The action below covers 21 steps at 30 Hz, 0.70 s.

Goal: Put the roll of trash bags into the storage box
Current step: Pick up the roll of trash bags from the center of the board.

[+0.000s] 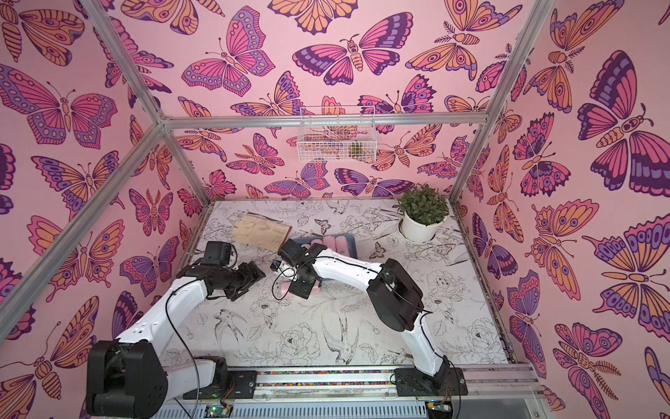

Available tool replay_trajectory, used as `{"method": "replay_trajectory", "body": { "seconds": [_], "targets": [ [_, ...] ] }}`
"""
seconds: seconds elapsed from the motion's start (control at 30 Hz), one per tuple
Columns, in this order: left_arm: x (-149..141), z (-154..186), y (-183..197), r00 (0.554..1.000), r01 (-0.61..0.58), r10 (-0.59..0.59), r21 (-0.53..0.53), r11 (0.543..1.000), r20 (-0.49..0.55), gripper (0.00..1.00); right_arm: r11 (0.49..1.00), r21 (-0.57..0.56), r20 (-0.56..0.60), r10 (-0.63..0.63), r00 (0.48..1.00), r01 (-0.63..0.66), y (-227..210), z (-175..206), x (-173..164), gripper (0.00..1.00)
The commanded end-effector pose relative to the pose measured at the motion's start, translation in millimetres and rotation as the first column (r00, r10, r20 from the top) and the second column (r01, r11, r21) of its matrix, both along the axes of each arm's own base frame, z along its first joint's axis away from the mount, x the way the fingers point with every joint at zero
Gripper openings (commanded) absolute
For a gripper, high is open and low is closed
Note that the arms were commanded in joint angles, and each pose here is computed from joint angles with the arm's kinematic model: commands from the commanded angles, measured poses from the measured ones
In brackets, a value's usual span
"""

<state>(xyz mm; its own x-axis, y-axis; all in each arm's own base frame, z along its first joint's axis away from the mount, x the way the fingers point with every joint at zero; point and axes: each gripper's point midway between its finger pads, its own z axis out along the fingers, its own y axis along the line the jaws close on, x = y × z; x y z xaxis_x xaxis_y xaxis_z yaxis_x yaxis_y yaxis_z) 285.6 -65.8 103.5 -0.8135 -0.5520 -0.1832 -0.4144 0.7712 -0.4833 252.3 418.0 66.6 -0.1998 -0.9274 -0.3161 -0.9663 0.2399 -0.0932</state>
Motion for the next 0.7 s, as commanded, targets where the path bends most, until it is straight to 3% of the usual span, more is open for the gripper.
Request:
{"method": "replay_trajectory", "body": {
  "seconds": [0.0,0.67],
  "targets": [
    [-7.1,-2.9,1.2,1.0,0.001,-0.001,-0.015,1.0,-0.01,0.82,0.999,-0.018,0.016,0.027,1.0,-0.026,5.9,-5.0,-0.3,0.69],
    [-9.9,-5.5,13.1,0.999,-0.043,0.043,-0.041,0.998,-0.012,0.82,0.996,-0.073,-0.051,0.047,0.998,-0.051,-7.1,-34.1,-21.3,0.59]
  ]
}}
